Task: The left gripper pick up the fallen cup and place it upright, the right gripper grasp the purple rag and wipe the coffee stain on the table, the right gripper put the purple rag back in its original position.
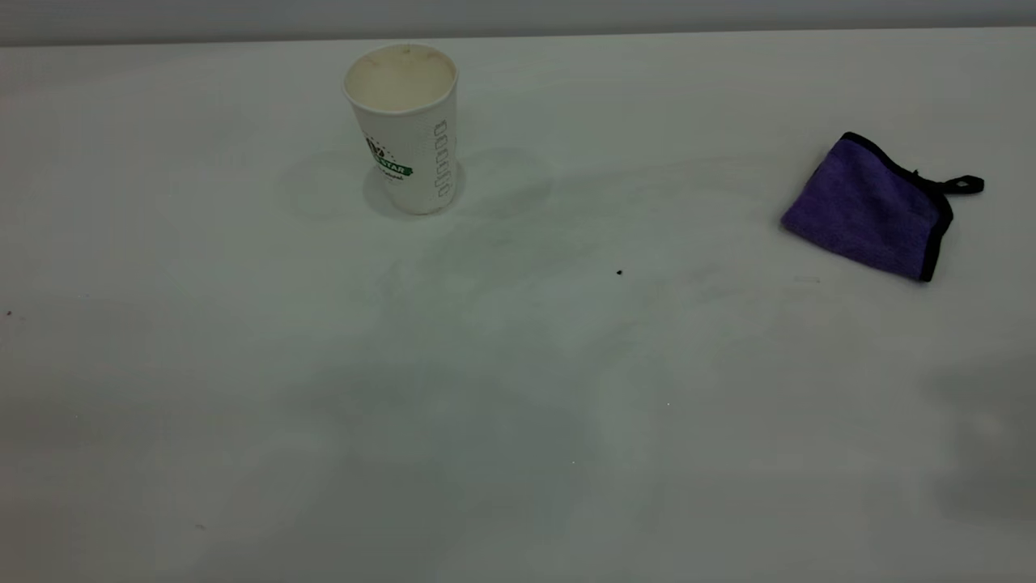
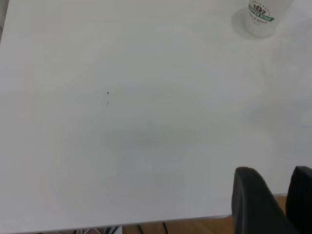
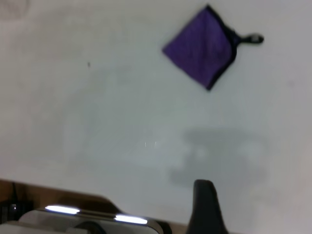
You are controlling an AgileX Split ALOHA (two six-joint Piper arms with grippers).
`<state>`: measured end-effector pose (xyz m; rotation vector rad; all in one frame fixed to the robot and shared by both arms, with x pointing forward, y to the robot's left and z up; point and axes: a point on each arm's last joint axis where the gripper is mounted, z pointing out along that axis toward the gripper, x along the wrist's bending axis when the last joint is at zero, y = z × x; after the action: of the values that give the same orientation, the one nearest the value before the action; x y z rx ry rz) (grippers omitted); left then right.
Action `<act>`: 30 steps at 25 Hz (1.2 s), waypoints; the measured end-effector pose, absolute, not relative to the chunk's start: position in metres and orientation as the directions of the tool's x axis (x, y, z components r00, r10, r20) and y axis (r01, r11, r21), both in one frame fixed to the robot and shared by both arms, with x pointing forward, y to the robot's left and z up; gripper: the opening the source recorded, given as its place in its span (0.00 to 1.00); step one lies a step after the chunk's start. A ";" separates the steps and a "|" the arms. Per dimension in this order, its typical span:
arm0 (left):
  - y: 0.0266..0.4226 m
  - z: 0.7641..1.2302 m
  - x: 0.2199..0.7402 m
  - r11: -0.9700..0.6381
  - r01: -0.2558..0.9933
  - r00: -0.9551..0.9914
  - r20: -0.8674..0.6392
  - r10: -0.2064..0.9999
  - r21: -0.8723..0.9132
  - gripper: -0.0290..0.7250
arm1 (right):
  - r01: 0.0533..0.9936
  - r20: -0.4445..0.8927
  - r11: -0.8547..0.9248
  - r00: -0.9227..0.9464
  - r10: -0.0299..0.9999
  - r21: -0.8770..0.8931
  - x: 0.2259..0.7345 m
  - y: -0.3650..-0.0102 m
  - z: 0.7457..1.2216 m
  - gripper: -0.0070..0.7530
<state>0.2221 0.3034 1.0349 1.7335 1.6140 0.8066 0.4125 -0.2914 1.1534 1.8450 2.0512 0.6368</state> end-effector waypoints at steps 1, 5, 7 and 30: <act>0.303 1.035 0.222 -0.052 0.613 0.063 0.018 0.998 0.788 0.35 | 0.852 0.059 0.072 -0.120 0.991 0.519 0.400 -0.292 1.148 0.78; 0.303 1.035 0.222 -0.052 0.613 0.063 0.018 0.998 0.788 0.35 | 0.851 0.046 0.073 -0.113 0.992 0.519 0.356 -0.292 1.122 0.78; 0.303 1.035 0.222 -0.052 0.613 0.063 0.018 0.998 0.788 0.35 | 0.849 0.044 0.074 -0.113 0.993 0.524 0.337 -0.291 1.108 0.78; 0.303 1.035 0.222 -0.052 0.614 0.063 0.018 0.998 0.788 0.35 | 0.687 0.009 0.063 -0.102 0.995 0.724 0.260 -0.290 1.037 0.78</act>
<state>0.2221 0.3034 1.0349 1.7342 1.6147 0.8059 0.2597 -0.2900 1.0369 1.6719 1.8441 0.7989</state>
